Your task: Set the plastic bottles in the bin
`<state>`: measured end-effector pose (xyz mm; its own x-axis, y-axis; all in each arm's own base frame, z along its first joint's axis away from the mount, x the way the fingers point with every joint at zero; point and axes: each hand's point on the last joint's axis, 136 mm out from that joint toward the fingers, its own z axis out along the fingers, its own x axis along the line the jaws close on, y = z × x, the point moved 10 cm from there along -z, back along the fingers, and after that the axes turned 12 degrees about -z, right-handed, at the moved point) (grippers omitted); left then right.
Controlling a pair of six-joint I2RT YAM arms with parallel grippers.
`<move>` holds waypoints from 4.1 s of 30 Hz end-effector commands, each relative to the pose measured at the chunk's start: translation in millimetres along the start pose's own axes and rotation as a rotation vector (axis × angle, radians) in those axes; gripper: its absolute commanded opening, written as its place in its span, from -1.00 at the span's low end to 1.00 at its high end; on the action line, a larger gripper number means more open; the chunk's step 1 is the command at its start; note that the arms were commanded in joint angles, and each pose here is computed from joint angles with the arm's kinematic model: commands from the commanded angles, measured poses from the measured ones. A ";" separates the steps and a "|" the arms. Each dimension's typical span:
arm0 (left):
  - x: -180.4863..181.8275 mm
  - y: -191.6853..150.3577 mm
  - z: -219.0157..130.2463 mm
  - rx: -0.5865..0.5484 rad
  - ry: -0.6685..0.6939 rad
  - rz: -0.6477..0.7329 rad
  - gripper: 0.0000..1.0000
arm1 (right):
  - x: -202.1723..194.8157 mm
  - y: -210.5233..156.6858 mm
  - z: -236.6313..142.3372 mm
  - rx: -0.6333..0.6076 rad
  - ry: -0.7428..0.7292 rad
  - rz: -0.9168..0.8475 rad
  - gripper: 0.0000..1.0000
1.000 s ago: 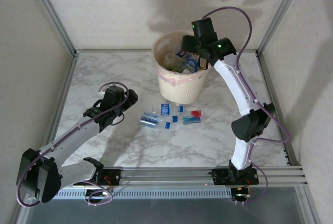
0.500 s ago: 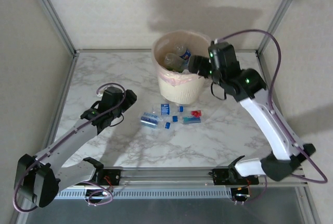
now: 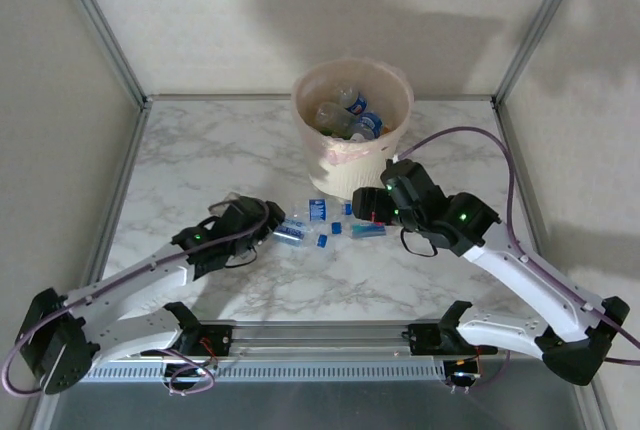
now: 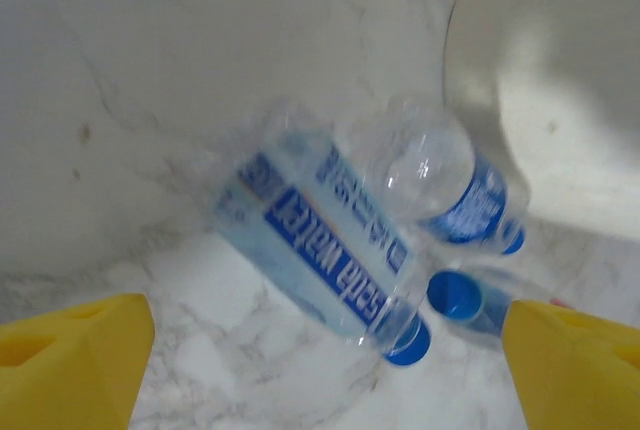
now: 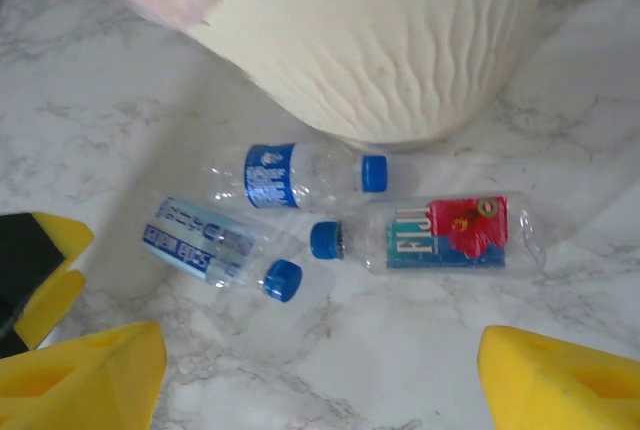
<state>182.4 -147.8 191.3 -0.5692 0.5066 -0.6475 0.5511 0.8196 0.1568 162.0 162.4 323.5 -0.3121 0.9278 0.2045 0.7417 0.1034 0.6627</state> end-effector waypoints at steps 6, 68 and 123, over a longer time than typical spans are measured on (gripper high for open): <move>-4.1 -10.5 15.2 -0.079 0.070 -0.279 0.78 | 1.5 -0.1 2.8 -0.062 0.019 0.048 0.64; -80.3 31.1 -12.6 -0.004 -0.237 -0.120 0.00 | 71.3 -4.9 20.5 -0.107 0.538 -0.088 0.97; -111.8 65.1 -96.8 -0.168 -0.493 0.138 0.97 | 38.9 205.5 5.7 -0.346 0.023 -0.192 0.17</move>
<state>221.6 -126.4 353.8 -0.1164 0.4330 -0.8938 0.4681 0.8176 0.3351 289.4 223.0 479.8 -0.4741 0.8608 0.1852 0.4048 0.0263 0.9140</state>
